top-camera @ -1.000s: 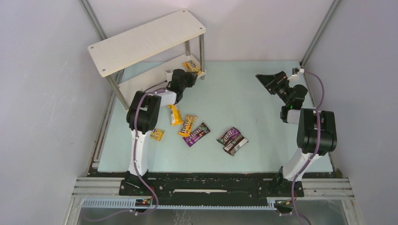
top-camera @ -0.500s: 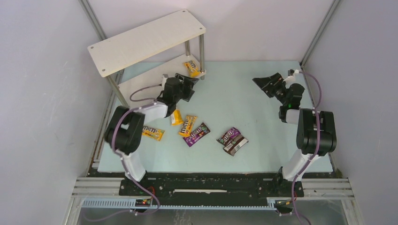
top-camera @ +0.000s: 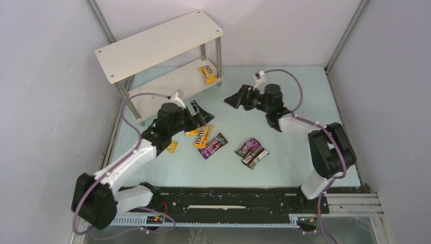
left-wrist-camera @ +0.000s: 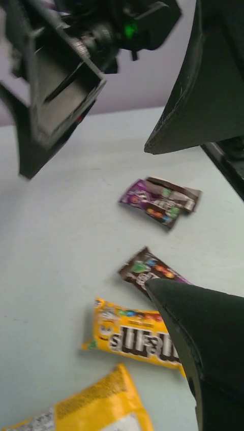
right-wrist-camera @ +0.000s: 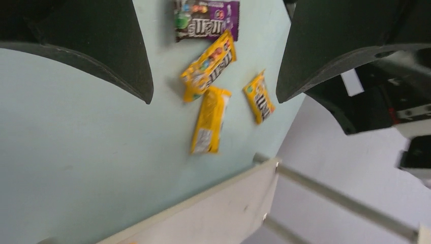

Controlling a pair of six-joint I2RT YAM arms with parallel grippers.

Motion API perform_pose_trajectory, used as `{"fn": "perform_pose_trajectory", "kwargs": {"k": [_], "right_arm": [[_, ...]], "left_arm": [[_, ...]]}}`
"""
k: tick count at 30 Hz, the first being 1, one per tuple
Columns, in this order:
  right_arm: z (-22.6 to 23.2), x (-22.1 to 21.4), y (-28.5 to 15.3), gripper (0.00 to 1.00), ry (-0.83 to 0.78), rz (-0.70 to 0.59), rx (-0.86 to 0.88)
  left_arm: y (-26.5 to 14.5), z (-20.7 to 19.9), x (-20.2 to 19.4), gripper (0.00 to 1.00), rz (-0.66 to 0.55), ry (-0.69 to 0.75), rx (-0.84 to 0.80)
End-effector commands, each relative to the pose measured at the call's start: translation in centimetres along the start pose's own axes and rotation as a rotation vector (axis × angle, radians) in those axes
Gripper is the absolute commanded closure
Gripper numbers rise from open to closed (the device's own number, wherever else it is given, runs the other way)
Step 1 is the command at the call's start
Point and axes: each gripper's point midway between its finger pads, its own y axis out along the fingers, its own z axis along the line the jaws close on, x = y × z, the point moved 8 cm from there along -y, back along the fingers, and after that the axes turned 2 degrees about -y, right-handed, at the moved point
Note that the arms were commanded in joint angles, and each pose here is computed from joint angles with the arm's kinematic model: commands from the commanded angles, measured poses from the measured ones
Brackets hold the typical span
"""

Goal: Place and organize the candy bags onto the shelf

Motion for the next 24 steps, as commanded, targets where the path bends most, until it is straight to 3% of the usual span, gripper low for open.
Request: {"fn": "perform_pose_trajectory", "kwargs": {"k": [1, 7, 11, 17, 24], "right_arm": [[1.7, -5.7, 2.5, 0.0, -0.039, 0.202, -0.015], [2.9, -11.4, 4.2, 0.0, 0.02, 0.339, -0.011], [2.6, -12.8, 5.6, 0.01, 0.114, 0.371, 0.029], [1.3, -14.5, 7.2, 0.06, 0.171, 0.43, -0.052], [-0.3, -15.2, 8.6, 0.21, 0.276, 0.422, -0.043]], "left_arm": [[-5.0, 0.6, -1.7, 0.03, 0.058, 0.247, 0.067], [-7.1, 2.1, -2.3, 0.03, -0.012, 0.26, 0.1], [-7.5, 2.1, -2.2, 0.03, -0.015, 0.274, 0.119], [-7.3, 1.5, -2.0, 0.03, -0.018, 0.28, 0.102], [-7.3, 1.4, -2.0, 0.04, -0.034, 0.267, 0.087]]}}
